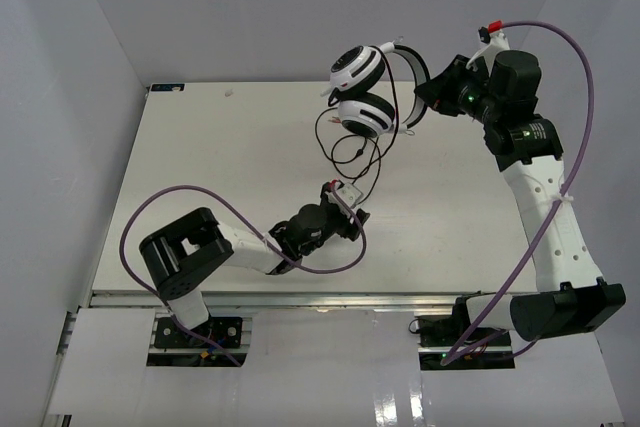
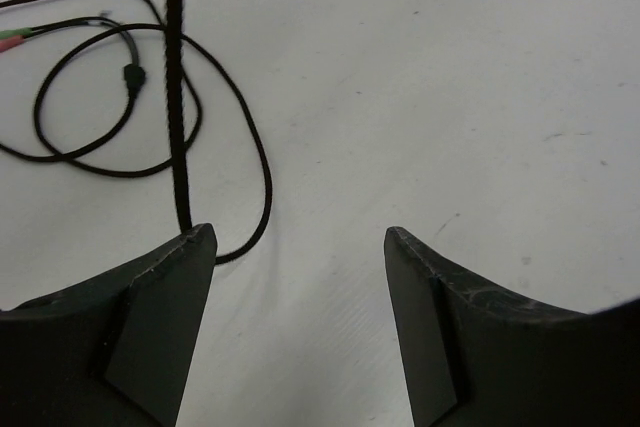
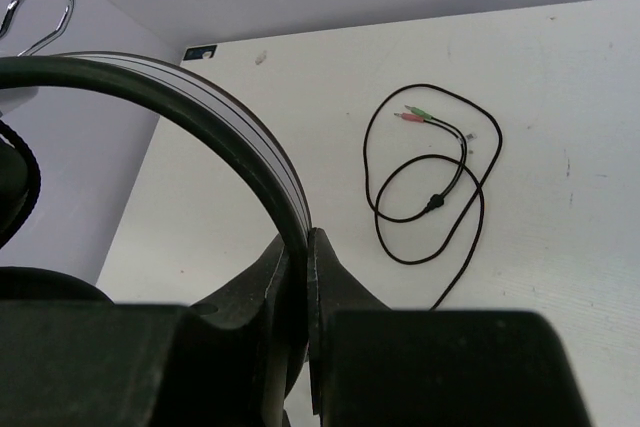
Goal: Wrap the headphones
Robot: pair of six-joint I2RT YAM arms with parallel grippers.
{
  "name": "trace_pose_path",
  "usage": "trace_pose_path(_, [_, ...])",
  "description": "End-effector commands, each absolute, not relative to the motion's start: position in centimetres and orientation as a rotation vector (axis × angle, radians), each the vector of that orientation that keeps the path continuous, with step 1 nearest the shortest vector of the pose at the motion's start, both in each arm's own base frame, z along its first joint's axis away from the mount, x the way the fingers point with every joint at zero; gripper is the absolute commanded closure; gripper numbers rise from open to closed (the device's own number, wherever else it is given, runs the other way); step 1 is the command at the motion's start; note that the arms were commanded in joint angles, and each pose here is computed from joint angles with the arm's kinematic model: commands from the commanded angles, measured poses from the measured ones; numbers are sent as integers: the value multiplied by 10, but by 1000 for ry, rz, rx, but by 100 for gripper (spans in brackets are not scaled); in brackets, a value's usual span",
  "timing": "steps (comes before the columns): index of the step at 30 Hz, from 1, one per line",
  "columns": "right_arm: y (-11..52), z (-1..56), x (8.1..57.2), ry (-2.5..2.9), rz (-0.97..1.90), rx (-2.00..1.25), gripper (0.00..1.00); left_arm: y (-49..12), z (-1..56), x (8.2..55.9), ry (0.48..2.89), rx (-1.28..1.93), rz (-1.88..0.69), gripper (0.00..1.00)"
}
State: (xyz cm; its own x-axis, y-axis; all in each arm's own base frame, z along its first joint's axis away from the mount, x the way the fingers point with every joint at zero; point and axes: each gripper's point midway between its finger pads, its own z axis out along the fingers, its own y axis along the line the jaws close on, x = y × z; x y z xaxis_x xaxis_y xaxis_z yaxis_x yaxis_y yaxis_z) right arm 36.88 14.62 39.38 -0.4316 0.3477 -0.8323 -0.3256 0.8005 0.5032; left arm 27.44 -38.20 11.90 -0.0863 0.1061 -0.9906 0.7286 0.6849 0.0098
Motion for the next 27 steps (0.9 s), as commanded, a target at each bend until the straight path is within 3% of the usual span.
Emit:
trace_pose_path(1, [149, 440, 353, 1740, 849, -71, 92, -344, 169, 286, 1443, 523, -473, 21])
trace_pose_path(7, [156, 439, 342, 1752, 932, -110, 92, -345, 139, 283, 1509, 626, -471, 22])
trace_pose_path(14, [156, 439, 337, 1747, 935, -117, 92, -388, 141, 236, 1368, 806, -822, 22])
trace_pose_path(19, [153, 434, 341, 1757, 915, -116, 92, -382, 150, 210, 1325, 793, -968, 20])
trace_pose_path(27, [163, 421, 339, 1789, 999, -105, 92, -426, 139, 237, 1367, 845, -937, 16])
